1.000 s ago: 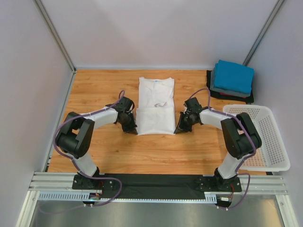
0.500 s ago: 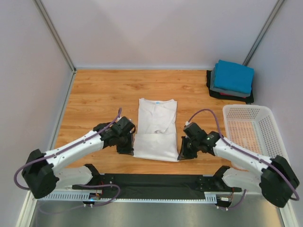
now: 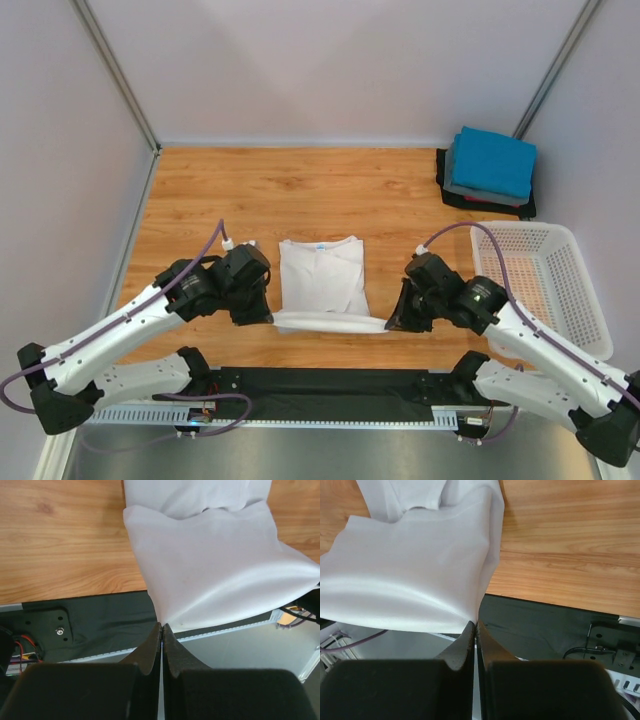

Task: Fold and stack the t-shirts
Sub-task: Fold the tshirt

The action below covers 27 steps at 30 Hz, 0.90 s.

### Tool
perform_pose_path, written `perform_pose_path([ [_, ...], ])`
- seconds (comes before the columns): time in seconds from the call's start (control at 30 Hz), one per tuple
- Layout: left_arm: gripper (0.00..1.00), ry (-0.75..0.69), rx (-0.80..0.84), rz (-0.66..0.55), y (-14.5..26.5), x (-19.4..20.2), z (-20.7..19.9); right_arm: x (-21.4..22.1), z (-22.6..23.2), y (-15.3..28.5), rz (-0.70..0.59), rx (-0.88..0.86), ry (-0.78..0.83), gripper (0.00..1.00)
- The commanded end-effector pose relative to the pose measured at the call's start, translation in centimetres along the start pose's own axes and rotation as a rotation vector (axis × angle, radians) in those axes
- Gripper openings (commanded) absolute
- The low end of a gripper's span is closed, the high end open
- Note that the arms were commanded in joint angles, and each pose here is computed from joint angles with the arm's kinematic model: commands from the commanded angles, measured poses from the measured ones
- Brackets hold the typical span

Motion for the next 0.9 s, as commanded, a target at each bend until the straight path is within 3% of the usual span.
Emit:
perform_pose_path([
  [0.0,0.00,-0.015,-0.133,-0.080,1.4,-1.7,0.8,-2.4,0.9,1.5,-0.104,0.106,0.035,0.00],
  [0.2,0.00,-0.012,-0.142,-0.097,0.9,-4.5,-1.3,-6.2,3.7,2.1,-0.175,0.209,0.126,0.00],
  [0.67,0.00,0.064,-0.137,-0.170,-0.8,-10.1,-2.4,-13.8,7.1,1.2,-0.275,0.188,0.149,0.00],
  [0.87,0.00,0.129,-0.117,-0.136,-3.4,-11.7,-1.9,-15.8,6.6,-1.6,-0.231,0.199,0.134,0.01],
])
Point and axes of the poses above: each gripper's point midway between its finger pads, its own y axis back along the fingers, its own z axis along the line the jaws close on, x = y × z, the point moved 6 cm from there along y, back along the fingers
